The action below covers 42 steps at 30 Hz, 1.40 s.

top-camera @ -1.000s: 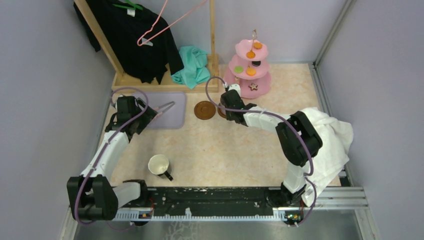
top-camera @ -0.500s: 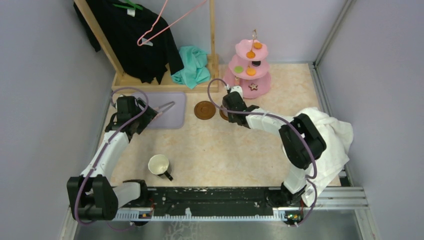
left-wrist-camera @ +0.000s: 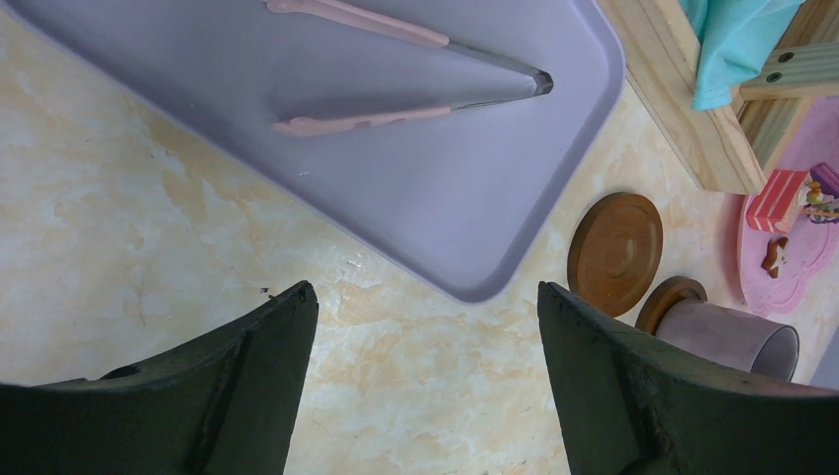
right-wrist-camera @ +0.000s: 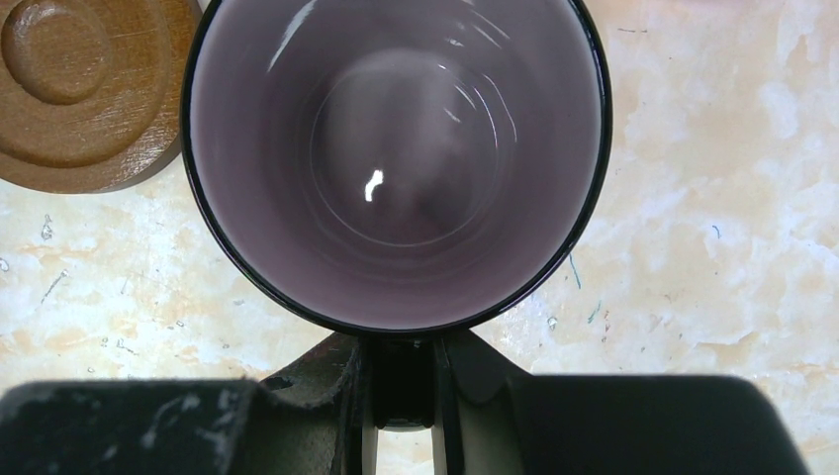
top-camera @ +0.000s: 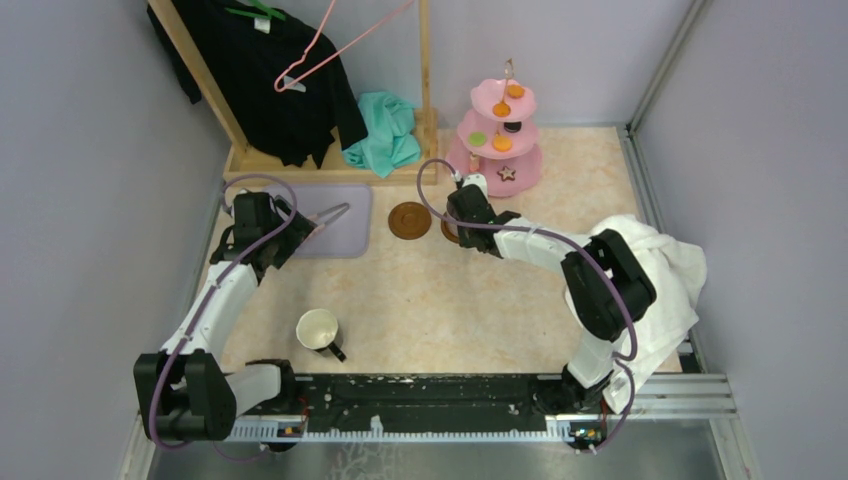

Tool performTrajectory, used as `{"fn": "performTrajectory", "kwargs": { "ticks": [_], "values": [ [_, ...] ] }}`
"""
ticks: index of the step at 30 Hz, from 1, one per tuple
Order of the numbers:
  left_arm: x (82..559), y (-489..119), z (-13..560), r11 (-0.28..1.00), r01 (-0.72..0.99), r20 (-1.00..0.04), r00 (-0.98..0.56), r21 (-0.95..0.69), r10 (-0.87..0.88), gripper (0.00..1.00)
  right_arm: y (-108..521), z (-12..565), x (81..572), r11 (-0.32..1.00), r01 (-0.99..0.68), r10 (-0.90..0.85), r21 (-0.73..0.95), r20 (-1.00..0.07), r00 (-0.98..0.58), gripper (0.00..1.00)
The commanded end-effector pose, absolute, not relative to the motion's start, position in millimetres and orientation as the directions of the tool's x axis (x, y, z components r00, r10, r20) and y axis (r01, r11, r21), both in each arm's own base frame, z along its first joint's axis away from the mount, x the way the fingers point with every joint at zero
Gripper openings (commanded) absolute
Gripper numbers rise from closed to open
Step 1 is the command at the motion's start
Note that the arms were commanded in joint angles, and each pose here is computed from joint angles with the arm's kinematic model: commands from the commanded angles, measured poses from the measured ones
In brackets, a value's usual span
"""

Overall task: Serve the afternoon tea
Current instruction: Place the cup on the coaster, then pick up the cup at the center of the board.

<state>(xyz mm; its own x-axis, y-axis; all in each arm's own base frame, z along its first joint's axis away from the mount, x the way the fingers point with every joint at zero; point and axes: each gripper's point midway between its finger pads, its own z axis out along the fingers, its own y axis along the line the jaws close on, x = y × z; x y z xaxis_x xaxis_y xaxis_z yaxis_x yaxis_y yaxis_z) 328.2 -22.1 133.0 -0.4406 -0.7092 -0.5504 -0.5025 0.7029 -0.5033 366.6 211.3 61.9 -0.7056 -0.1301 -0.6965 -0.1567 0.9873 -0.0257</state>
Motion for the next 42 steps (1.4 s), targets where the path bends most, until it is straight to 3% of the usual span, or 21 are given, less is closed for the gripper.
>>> {"fn": "performTrajectory", "kwargs": {
  "ticks": [1,6,10,21,31,42],
  "values": [
    [338.4,-20.1,150.4,0.698,-0.480,-0.571,-0.406,-0.532,-0.714,0.87,207.1,68.9,366.3,0.988,-0.153,-0.126,-0.021,-0.682,-0.720,0.07],
    [339.1,-20.4,148.2,0.698,-0.482,-0.567,-0.411,-0.529,-0.713,0.88,209.4,71.6,368.1,0.987,-0.158,-0.127,-0.017,-0.685,-0.717,0.32],
    [339.2,-20.6,146.6,0.697,-0.486,-0.564,-0.413,-0.528,-0.715,0.88,209.9,73.4,369.3,0.987,-0.159,-0.127,-0.017,-0.687,-0.715,0.44],
    [338.9,-18.3,144.4,0.697,-0.496,-0.568,-0.410,-0.518,-0.714,0.90,210.5,100.0,373.9,0.986,-0.169,-0.124,-0.012,-0.731,-0.671,0.48],
    [337.2,-11.5,140.6,0.687,-0.522,-0.571,-0.395,-0.505,-0.720,0.91,215.3,164.5,350.8,0.975,-0.215,-0.170,-0.059,-0.822,-0.544,0.51],
    [325.8,1.4,137.0,0.613,-0.571,-0.534,-0.327,-0.546,-0.780,0.99,299.2,215.8,267.9,0.848,-0.523,-0.316,-0.091,-0.878,-0.360,0.57]
  ]
}}
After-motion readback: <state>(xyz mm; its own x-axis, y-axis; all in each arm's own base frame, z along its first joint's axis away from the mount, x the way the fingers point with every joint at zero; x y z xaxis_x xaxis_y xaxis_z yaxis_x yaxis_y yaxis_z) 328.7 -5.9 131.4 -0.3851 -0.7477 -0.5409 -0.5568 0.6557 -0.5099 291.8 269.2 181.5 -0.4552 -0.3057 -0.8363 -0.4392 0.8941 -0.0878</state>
